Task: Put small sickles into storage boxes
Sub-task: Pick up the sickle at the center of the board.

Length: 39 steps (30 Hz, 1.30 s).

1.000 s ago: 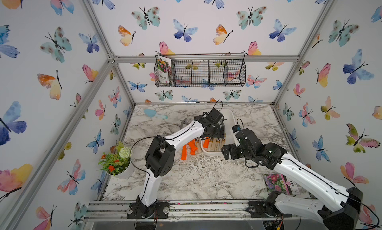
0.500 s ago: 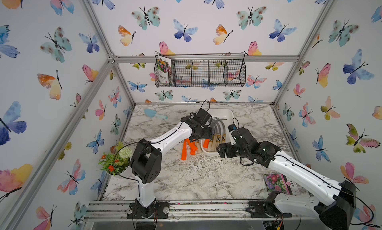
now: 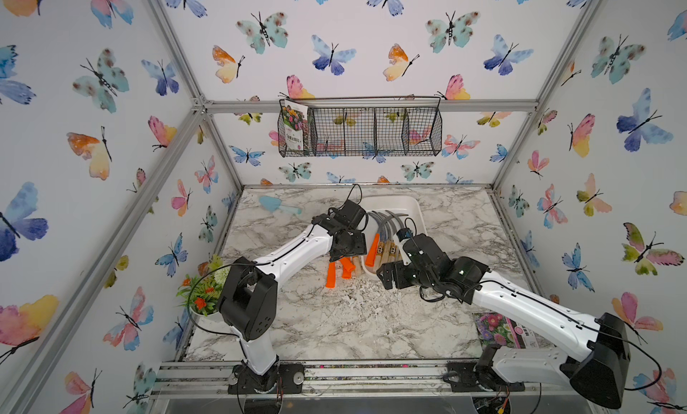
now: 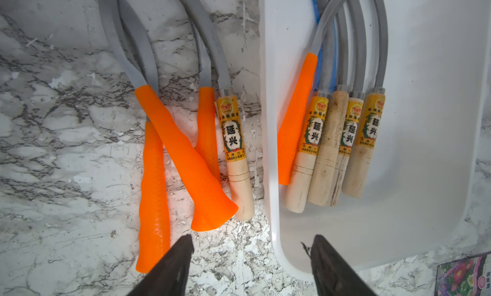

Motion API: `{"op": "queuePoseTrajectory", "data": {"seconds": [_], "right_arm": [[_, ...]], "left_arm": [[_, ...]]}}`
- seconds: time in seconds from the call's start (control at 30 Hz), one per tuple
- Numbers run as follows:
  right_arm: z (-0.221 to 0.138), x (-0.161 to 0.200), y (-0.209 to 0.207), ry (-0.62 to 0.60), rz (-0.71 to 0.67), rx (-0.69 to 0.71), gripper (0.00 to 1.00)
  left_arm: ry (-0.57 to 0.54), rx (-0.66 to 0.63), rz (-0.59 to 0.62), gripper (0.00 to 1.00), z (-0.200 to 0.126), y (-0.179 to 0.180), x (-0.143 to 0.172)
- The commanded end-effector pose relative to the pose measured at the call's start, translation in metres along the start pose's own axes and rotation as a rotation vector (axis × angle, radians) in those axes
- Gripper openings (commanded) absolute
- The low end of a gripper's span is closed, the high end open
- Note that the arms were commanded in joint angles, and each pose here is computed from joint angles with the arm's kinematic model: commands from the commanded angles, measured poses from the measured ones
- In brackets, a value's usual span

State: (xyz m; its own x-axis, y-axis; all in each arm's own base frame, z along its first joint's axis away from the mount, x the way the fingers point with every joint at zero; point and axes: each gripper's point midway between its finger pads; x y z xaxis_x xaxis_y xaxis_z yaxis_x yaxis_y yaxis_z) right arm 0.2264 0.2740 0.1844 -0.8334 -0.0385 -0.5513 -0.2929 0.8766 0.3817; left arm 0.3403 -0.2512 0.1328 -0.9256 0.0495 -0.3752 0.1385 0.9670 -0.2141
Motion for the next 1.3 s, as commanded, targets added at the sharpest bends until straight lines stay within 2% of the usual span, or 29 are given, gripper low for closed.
{"op": "queuePoseTrajectory", "data": {"seconds": [0.0, 0.2, 0.43, 0.77, 1.27], "right_arm": [[0.004, -0.003, 0.016, -0.024, 0.005, -0.020, 0.98], [0.014, 0.008, 0.035, -0.008, -0.037, -0.022, 0.98], [0.018, 0.009, 0.038, -0.011, -0.060, -0.007, 0.98], [0.021, 0.007, 0.033, -0.026, -0.071, 0.025, 0.98], [0.026, 0.005, 0.028, -0.039, -0.089, 0.062, 0.98]], "left_arm": [[0.027, 0.002, -0.069, 0.62, -0.009, 0.014, 0.009], [0.045, 0.018, -0.141, 0.56, -0.007, 0.029, 0.012], [0.097, 0.068, -0.237, 0.54, 0.003, 0.042, 0.016], [0.229, 0.127, -0.333, 0.51, 0.033, 0.045, 0.024], [0.293, 0.136, -0.355, 0.50, 0.070, 0.039, 0.015]]}}
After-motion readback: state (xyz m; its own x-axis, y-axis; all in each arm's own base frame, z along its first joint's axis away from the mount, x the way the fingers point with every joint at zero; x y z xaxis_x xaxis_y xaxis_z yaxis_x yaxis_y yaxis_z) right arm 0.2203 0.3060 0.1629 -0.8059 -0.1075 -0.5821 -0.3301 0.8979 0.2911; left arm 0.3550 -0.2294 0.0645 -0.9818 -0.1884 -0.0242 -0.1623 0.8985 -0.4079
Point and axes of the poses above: each gripper's point midway between its finger pads, its own z axis out along the fingers, its own y axis along the line the jaws close on, x = y × z, and after that the axes turned 9 degrees about z, right-handed
